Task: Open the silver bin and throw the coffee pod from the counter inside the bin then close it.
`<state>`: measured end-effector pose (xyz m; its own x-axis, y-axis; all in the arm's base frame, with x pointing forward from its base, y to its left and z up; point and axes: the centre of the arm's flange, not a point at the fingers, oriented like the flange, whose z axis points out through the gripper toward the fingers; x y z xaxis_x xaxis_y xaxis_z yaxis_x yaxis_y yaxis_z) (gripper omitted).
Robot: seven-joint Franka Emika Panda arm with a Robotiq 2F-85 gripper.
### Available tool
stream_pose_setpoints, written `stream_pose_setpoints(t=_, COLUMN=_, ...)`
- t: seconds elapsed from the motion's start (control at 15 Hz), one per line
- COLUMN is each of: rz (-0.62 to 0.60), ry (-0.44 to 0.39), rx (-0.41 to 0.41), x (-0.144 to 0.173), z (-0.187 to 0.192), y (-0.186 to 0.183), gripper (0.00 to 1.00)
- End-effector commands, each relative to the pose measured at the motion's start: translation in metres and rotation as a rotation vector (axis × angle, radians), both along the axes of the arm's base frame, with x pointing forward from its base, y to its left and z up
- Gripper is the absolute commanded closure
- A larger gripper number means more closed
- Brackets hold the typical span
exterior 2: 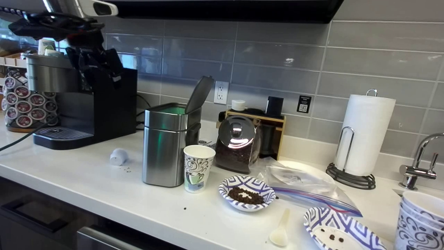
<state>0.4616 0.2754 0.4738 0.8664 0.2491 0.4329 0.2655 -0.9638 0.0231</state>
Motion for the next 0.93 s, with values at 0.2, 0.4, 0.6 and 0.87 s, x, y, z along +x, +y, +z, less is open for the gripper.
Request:
stream_pose_setpoints(t=0.2, rz=0.350, ry=0.075, rx=-0.120, x=0.023, z=-0.062, y=0.015, gripper=0.00)
stream_pose_setpoints(t=0.4, rz=0.491, ry=0.121, rx=-0.179, x=0.030, z=-0.087, y=0.023, gripper=0.00)
stream_pose_setpoints(t=0.6, rz=0.458, ry=0.106, rx=-0.177, x=0.022, z=-0.088, y=0.021, gripper=0.00)
stream_pose_setpoints(t=0.87, rz=0.445, ry=0.144, rx=-0.181, x=0.032, z=-0.099, y=0.023, gripper=0.00)
